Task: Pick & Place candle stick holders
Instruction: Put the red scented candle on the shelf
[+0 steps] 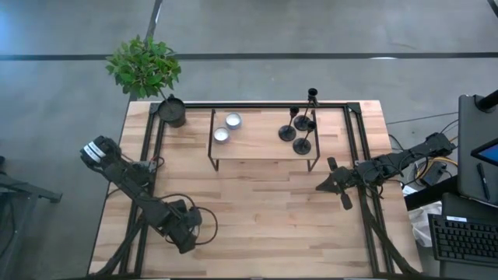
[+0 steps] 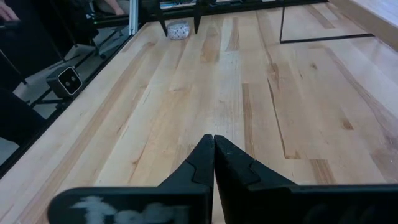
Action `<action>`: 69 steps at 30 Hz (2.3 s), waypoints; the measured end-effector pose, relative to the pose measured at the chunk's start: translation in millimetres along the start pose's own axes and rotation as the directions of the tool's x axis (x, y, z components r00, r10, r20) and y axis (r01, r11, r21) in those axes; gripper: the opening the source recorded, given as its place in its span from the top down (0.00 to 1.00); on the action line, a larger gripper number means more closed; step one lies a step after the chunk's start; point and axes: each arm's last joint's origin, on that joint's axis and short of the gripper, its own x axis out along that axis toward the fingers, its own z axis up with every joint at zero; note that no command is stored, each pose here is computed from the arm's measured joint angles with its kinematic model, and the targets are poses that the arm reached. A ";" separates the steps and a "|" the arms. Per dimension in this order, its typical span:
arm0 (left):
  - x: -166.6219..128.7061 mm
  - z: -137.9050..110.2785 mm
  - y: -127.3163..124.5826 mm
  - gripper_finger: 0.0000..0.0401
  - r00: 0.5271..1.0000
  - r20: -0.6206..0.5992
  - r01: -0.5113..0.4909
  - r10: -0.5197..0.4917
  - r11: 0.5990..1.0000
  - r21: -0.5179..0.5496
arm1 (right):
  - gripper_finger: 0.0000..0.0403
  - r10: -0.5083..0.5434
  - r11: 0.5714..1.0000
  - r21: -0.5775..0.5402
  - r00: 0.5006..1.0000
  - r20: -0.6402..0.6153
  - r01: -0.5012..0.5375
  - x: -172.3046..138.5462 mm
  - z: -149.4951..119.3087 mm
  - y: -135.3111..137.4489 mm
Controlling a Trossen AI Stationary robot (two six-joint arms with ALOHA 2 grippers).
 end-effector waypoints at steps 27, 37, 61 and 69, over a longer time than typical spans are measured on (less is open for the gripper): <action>-0.1 0.4 0.4 0.27 1.000 0.013 -0.019 0.019 1.000 0.000 | 0.98 0.000 1.000 0.000 1.000 0.000 0.000 0.0 0.0 0.0; -8.0 5.7 -3.3 0.26 1.000 0.027 -0.015 0.015 1.000 -0.001 | 0.98 0.000 1.000 0.000 1.000 0.000 0.000 0.0 0.0 0.0; -106.4 109.8 21.4 0.25 0.994 0.092 0.043 -0.054 0.992 0.122 | 0.98 0.000 1.000 0.000 1.000 0.000 0.000 0.0 0.0 0.0; -155.3 154.9 54.3 0.25 0.981 0.192 -0.025 -0.019 0.975 0.223 | 0.98 0.000 1.000 0.000 1.000 0.000 0.000 0.0 0.0 0.0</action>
